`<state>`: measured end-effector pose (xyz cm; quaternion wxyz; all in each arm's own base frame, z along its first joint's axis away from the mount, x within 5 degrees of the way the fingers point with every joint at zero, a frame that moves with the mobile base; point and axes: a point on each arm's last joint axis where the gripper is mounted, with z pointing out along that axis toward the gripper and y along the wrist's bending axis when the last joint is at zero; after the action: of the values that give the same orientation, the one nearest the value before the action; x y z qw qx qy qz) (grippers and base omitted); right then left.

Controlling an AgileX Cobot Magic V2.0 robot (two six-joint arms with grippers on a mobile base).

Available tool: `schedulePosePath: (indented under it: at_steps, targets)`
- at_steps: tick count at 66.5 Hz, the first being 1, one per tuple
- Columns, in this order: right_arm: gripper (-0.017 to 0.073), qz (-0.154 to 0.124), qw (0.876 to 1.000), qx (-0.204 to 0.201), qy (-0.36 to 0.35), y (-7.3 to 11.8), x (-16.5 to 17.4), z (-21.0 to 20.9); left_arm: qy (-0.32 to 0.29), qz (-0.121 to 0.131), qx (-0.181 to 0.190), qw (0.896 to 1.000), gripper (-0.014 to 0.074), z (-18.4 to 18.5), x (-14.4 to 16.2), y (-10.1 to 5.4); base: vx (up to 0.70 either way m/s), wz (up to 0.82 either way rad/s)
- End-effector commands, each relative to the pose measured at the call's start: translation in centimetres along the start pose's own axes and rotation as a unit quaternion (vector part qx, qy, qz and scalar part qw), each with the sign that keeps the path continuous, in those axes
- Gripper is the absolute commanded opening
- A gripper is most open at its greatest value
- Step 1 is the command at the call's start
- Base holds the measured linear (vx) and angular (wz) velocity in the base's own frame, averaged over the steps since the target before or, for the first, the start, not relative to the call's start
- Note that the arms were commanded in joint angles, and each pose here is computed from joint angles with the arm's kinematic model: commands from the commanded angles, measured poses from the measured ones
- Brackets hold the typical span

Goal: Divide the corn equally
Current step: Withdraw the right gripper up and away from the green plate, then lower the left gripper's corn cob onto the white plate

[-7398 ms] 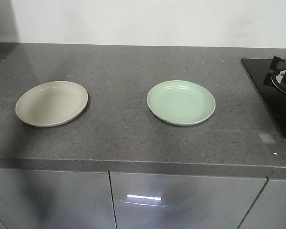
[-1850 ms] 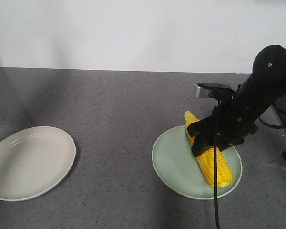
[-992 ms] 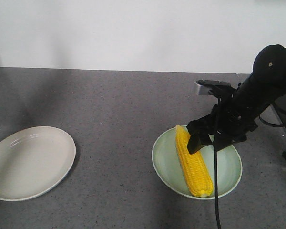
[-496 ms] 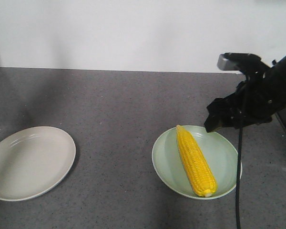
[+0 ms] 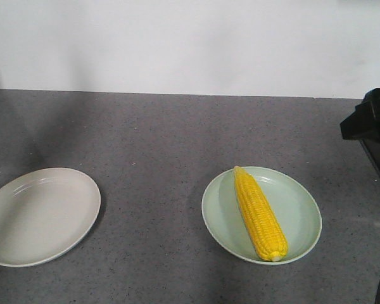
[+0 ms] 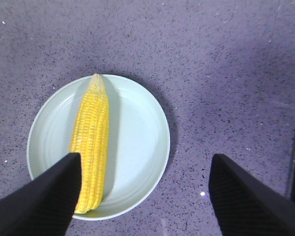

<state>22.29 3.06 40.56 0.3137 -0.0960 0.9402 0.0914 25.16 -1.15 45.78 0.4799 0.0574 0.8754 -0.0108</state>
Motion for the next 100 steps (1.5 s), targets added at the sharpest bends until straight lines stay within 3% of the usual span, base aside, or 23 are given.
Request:
schedulePosePath:
  at_steps: [1, 13, 31, 50, 67, 79, 100]
  targets:
    - [0.0528, -0.005, 0.998, 0.009, -0.059, 0.4, -0.1, -2.8, -0.065, -0.006, -0.003, 0.998, 0.0019, -1.6, -1.3, 0.0, 0.0, 0.0]
    - [0.0528, -0.008, 0.997, 0.01, -0.071, 0.6, 0.2, -3.6, -0.051, -0.009, 0.003, 0.999, 0.0019, -1.6, -1.0, -0.1, 0.0, 0.0]
    - [0.0528, -0.008, 0.997, 0.011, -0.073, 0.6, 0.1, -3.5, 0.062, -0.012, 0.018, 0.998, 0.002, -1.0, 1.4, -0.4, 0.0, 0.0]
    - [0.0528, -0.008, 0.997, 0.011, -0.074, 0.6, 0.1, -3.5, 0.131, -0.018, 0.022, 0.991, 0.002, 2.0, 5.1, -0.5, 0.0, 0.0]
    - [0.0528, -0.008, 0.997, 0.011, -0.074, 0.6, 0.1, -3.5, 0.147, -0.035, 0.034, 0.988, 0.002, 4.3, 7.2, -0.8, 0.0, 0.0]
    - [0.0528, -0.008, 0.997, 0.011, -0.073, 0.6, 0.1, -3.5, 0.189, -0.05, 0.057, 0.979, 0.002, 6.8, 7.8, -1.3, 0.0, 0.0]
    - [0.0528, -0.008, 0.997, 0.011, -0.073, 0.6, 0.1, -3.5, 0.295, -0.042, 0.081, 0.951, 0.002, 10.8, 10.1, -2.4, 0.0, 0.0]
